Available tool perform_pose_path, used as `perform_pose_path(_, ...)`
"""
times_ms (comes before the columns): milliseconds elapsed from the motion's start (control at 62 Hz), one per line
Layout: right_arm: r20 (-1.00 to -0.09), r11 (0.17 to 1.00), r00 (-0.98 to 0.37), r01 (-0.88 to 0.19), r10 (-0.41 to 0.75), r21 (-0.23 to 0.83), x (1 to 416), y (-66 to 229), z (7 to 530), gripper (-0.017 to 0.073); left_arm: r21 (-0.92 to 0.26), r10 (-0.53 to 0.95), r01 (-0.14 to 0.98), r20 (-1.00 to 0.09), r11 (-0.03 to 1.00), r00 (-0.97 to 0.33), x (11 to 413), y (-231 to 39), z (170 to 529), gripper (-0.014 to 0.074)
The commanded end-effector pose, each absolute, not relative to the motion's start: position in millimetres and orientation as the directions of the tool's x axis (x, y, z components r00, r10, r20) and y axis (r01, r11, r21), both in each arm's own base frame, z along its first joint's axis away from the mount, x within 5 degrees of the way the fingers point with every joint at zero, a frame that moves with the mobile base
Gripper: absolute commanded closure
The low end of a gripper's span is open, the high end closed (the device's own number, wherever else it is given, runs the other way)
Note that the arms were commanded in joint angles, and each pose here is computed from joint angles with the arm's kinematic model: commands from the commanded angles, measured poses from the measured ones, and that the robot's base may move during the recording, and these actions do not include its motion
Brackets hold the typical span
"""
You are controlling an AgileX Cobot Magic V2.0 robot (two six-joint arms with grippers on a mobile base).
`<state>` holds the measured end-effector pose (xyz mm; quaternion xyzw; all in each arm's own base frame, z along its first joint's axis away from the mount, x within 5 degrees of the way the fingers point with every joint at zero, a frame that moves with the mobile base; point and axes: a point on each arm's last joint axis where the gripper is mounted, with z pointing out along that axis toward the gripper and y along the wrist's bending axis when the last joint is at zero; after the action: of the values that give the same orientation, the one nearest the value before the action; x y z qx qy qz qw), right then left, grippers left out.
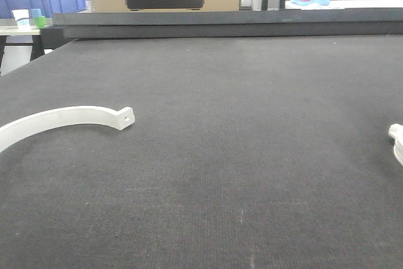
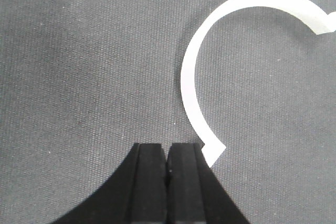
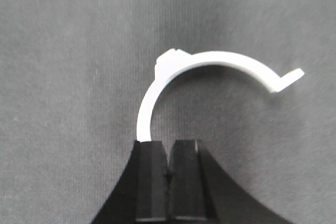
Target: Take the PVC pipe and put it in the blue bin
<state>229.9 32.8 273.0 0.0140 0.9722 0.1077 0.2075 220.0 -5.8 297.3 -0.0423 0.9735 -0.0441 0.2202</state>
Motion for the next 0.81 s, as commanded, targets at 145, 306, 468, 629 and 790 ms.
perform_pose_path(145,-0.302,0.975,-0.951,-0.001,0.067,0.221,235.4,34.2,260.0,0.0727,-0.122,-0.116,-0.069,-0.434,0.99,-0.893,220.0,-6.1,298.2,0.0704)
perform_pose_path(306,-0.264,0.97,-0.952,0.093,0.153,0.226,240.7,40.1,258.0,0.0727,-0.128,-0.119,-0.07,-0.433,0.989,-0.893,220.0,-6.6,298.2,0.0704)
perform_pose_path(468,-0.238,0.988,-0.962,0.113,0.135,0.105,249.9,54.7,258.8,0.0727,-0.128,-0.119,-0.07,-0.433,0.989,-0.893,220.0,-6.6,298.2,0.0704)
perform_pose_path(629,-0.25,0.984,-0.956,0.123,0.153,0.132,269.7,72.5,261.4,0.0727,-0.128,-0.119,-0.07,-0.433,0.989,-0.893,220.0,-6.6,298.2,0.0704)
perform_pose_path(790,-0.2,0.979,-0.965,0.14,0.168,0.148,286.1,79.6,254.6,0.0727,-0.128,-0.12,-0.07,-0.437,0.989,-0.891,220.3,-6.6,298.4,0.0704)
